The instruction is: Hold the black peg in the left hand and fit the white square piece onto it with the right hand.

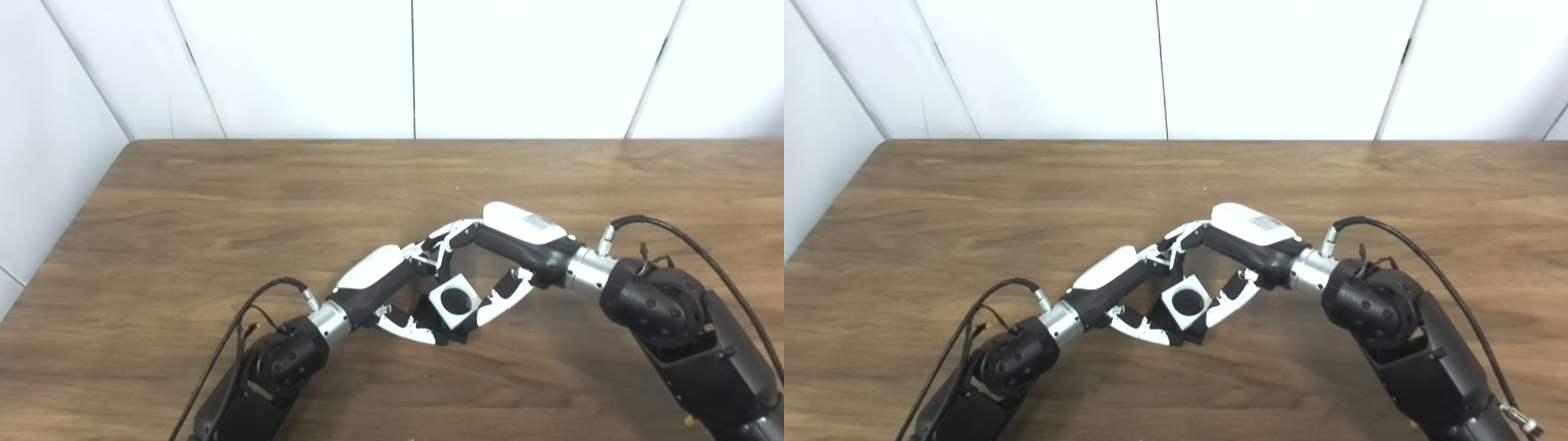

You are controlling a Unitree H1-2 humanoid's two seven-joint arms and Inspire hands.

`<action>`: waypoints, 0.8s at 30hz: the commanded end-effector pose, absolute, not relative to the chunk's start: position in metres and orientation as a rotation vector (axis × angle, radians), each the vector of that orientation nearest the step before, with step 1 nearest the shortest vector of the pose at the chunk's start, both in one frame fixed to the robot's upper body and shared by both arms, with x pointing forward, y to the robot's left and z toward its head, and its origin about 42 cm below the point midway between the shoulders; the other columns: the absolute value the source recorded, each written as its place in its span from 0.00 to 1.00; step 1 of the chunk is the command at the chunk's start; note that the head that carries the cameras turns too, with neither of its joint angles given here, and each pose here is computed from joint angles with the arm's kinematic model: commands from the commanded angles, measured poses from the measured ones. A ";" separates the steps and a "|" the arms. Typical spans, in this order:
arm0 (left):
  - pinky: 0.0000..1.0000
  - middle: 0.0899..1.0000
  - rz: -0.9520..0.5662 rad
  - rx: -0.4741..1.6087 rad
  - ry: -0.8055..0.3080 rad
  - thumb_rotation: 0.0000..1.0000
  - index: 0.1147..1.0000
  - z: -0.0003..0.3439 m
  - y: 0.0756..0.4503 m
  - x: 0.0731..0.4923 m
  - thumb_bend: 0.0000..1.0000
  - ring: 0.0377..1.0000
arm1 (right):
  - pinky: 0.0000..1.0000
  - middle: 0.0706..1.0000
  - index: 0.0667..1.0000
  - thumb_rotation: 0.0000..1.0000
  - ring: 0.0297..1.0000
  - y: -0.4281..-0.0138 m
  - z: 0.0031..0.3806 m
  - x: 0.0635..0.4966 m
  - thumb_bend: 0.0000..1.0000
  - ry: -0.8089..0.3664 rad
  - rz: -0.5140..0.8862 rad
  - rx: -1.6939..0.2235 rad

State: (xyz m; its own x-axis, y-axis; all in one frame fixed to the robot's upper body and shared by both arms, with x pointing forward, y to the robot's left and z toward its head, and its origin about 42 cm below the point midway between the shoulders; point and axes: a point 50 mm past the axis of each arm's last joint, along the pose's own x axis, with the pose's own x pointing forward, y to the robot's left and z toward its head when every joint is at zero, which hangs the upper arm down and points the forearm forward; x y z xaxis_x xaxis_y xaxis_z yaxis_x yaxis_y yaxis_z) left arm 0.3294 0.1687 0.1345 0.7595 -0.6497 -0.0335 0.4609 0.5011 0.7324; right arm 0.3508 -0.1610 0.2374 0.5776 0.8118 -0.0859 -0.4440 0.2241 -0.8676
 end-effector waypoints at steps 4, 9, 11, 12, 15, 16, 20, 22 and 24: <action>1.00 1.00 -0.722 0.870 -0.200 0.08 0.42 0.124 0.165 0.325 0.52 1.00 | 0.73 0.79 0.44 0.13 0.83 -0.151 0.243 0.352 0.51 -0.485 0.928 -1.022; 1.00 1.00 -0.723 0.870 -0.199 0.08 0.43 0.124 0.163 0.324 0.52 1.00 | 0.74 0.79 0.44 0.13 0.83 -0.148 0.243 0.353 0.51 -0.490 0.932 -1.025; 1.00 1.00 -0.723 0.867 -0.200 0.08 0.42 0.124 0.162 0.324 0.52 1.00 | 0.73 0.79 0.44 0.13 0.83 -0.149 0.242 0.356 0.51 -0.491 0.930 -1.025; 1.00 1.00 -0.723 0.865 -0.199 0.08 0.42 0.124 0.162 0.324 0.52 1.00 | 0.73 0.79 0.44 0.13 0.83 -0.150 0.242 0.357 0.51 -0.490 0.929 -1.025; 1.00 1.00 -0.724 0.863 -0.200 0.08 0.42 0.124 0.162 0.323 0.52 1.00 | 0.73 0.79 0.44 0.13 0.83 -0.151 0.240 0.360 0.51 -0.472 0.921 -1.035; 1.00 1.00 -0.723 0.862 -0.201 0.08 0.42 0.124 0.162 0.323 0.52 1.00 | 0.73 0.79 0.44 0.13 0.83 -0.152 0.238 0.361 0.51 -0.463 0.919 -1.039; 1.00 1.00 -0.720 0.860 -0.200 0.08 0.42 0.123 0.162 0.323 0.52 1.00 | 0.74 0.80 0.45 0.14 0.84 -0.157 0.232 0.366 0.51 -0.423 0.910 -1.059; 1.00 1.00 -0.721 0.861 -0.199 0.08 0.42 0.123 0.164 0.323 0.52 1.00 | 0.74 0.80 0.45 0.14 0.84 -0.160 0.230 0.369 0.51 -0.414 0.905 -1.071; 1.00 1.00 -0.720 0.863 -0.197 0.08 0.42 0.123 0.165 0.322 0.52 1.00 | 0.74 0.80 0.45 0.14 0.83 -0.162 0.229 0.371 0.51 -0.409 0.898 -1.077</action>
